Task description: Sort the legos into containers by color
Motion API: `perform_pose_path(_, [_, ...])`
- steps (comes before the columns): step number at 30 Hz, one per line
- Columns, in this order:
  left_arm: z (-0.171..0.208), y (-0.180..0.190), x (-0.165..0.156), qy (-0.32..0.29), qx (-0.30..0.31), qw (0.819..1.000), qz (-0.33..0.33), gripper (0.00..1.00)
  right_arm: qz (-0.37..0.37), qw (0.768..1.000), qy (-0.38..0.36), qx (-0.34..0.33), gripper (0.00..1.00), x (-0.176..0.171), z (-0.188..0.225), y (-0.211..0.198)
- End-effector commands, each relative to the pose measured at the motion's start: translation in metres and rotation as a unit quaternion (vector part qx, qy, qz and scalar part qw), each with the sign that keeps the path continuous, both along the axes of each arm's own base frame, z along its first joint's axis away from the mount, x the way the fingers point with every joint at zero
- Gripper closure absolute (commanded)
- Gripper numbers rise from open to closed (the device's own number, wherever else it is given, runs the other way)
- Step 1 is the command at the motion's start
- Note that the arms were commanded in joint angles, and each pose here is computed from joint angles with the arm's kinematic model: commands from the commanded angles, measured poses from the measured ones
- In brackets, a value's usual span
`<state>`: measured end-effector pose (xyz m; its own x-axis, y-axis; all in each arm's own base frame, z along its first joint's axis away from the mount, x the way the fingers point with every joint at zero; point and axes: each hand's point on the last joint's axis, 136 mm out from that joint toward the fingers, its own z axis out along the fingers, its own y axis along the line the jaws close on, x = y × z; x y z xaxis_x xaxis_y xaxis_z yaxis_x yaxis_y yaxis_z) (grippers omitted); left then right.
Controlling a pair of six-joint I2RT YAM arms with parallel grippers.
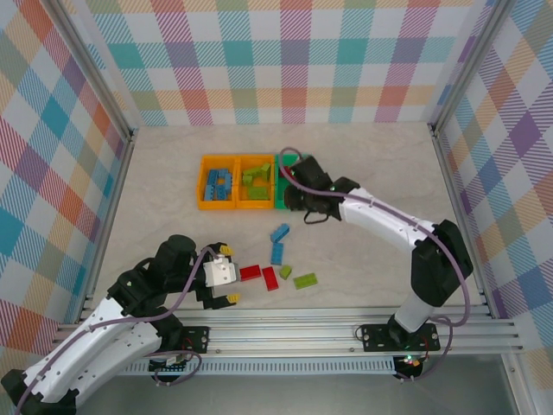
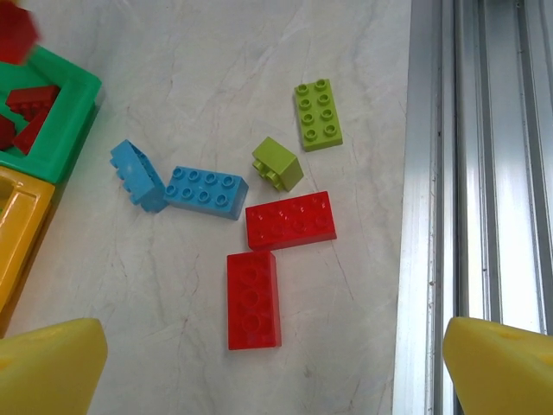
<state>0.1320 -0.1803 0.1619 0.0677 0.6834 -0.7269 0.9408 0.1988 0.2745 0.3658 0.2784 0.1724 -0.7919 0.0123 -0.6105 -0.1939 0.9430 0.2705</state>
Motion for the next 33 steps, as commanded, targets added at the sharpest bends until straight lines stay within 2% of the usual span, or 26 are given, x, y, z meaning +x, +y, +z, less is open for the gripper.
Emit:
perform_pose_path(1, [0.003, -0.003, 0.003, -0.010, -0.016, 1.000, -0.002, 0.00, 0.005, 0.998, -0.062, -0.020, 0.70, 0.054, 0.009, -0.003])
perform_pose_path(8, [0.001, -0.006, 0.006, 0.002, -0.021, 1.000, 0.002, 0.00, 0.001, 0.998, -0.044, -0.046, 0.68, 0.104, -0.009, 0.003])
perform_pose_path(10, [-0.001, -0.007, 0.007, 0.008, -0.017, 1.000, 0.003, 0.00, -0.002, 0.999, -0.036, -0.036, 0.61, 0.112, -0.013, 0.005])
perform_pose_path(12, [-0.004, -0.007, 0.007, 0.011, -0.013, 1.000, 0.004, 0.00, -0.002, 0.999, -0.028, -0.030, 0.49, 0.115, -0.013, 0.006])
perform_pose_path(19, [-0.013, -0.004, 0.015, 0.020, 0.009, 0.999, 0.023, 0.00, 0.000, 0.999, -0.040, -0.035, 0.45, 0.101, 0.022, -0.006])
perform_pose_path(23, [-0.015, -0.003, 0.018, 0.023, 0.011, 0.999, 0.033, 0.00, 0.037, 0.998, -0.043, -0.024, 0.40, 0.057, 0.048, -0.021])
perform_pose_path(27, [-0.014, -0.004, 0.024, 0.032, 0.010, 0.998, 0.051, 0.00, 0.113, 0.992, -0.033, 0.036, 0.31, -0.021, 0.067, -0.032])
perform_pose_path(29, [-0.003, -0.008, 0.034, 0.051, -0.009, 0.995, 0.087, 0.00, 0.131, 0.988, -0.027, 0.080, 0.25, -0.060, 0.066, -0.039])
perform_pose_path(31, [0.018, -0.019, 0.054, 0.102, -0.058, 0.980, 0.160, 0.00, 0.135, 0.984, -0.015, 0.118, 0.20, -0.096, 0.063, -0.050])
perform_pose_path(32, [0.025, -0.024, 0.066, 0.133, -0.082, 0.966, 0.204, 0.00, 0.132, 0.983, -0.006, 0.130, 0.18, -0.108, 0.060, -0.054])
perform_pose_path(33, [0.031, -0.029, 0.082, 0.166, -0.107, 0.946, 0.259, 0.00, 0.130, 0.981, 0.005, 0.142, 0.17, -0.121, 0.057, -0.059])
